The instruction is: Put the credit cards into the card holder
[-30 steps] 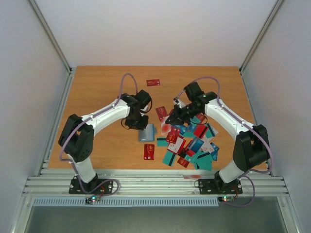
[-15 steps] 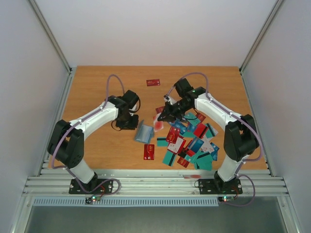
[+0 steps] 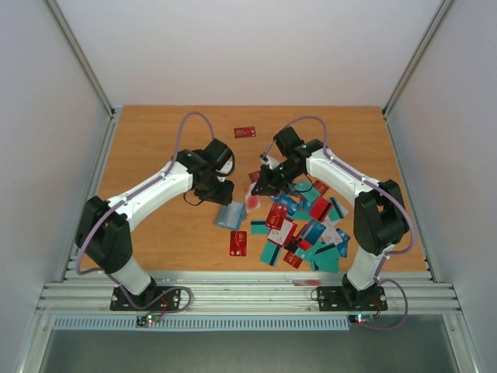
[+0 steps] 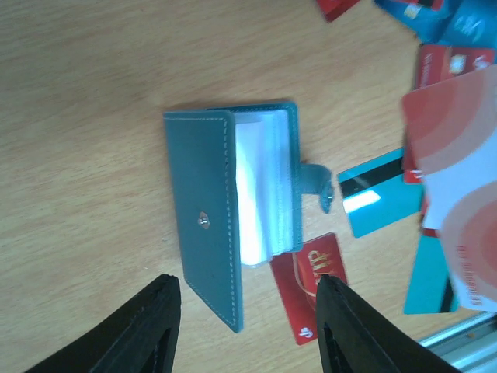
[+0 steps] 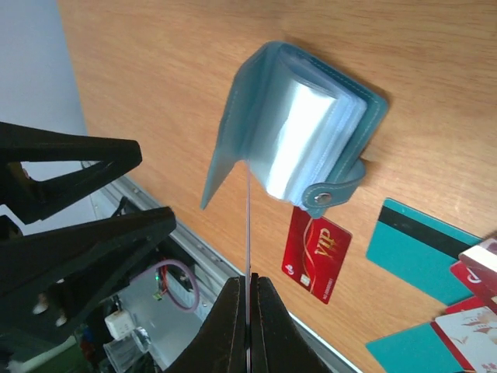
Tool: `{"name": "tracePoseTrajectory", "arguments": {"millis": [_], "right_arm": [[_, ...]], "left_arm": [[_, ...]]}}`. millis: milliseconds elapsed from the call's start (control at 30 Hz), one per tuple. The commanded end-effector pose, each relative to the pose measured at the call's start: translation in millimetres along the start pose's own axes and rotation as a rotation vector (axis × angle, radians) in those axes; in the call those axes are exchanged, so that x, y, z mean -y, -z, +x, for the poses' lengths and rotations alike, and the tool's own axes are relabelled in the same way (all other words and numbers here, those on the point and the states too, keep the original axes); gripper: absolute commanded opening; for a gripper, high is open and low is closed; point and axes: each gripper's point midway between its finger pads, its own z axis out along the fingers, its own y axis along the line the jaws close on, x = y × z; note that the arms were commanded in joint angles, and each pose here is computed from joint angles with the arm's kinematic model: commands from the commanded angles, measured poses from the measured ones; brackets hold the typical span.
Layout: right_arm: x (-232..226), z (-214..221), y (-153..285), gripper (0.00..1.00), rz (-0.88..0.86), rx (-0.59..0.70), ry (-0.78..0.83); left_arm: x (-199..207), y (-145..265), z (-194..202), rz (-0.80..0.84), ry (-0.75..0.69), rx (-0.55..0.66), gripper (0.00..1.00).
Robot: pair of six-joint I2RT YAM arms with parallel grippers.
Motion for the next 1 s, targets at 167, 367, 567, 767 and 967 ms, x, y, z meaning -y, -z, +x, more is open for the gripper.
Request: {"name": "tracePoseTrajectory", "arguments": {"millis": [167, 367, 567, 767, 967], "right_arm": [[9.6, 13.3, 2.7, 0.01, 0.046, 0.000, -0.013], [-6.0, 13.5, 4.3, 0.01, -0.034, -0.008, -0.031], [-12.8, 10.3, -3.2, 0.01, -0.089, -0.033, -0.056], [-11.1, 5.3, -17.3, 0.01, -0.113, -0.069, -0.085], [-19.7, 2.8, -26.0, 0.01, -0.142, -0.102, -0.057]], "left_arm": [[-20.2, -44.4, 19.0, -0.130, -0.069, -0.152, 0.50], [-28.6, -53.9, 18.0, -0.163, -0.055, -0.155, 0.30], [-37.3, -53.8, 17.5, -0.112, 0.096, -0.120, 0.06], [-29.8, -52.7, 20.1, 0.021, 0.258, -0.087, 0.04], [-29.5, -42.7, 18.2, 0.020, 0.290, -0.063, 0.04]]}}
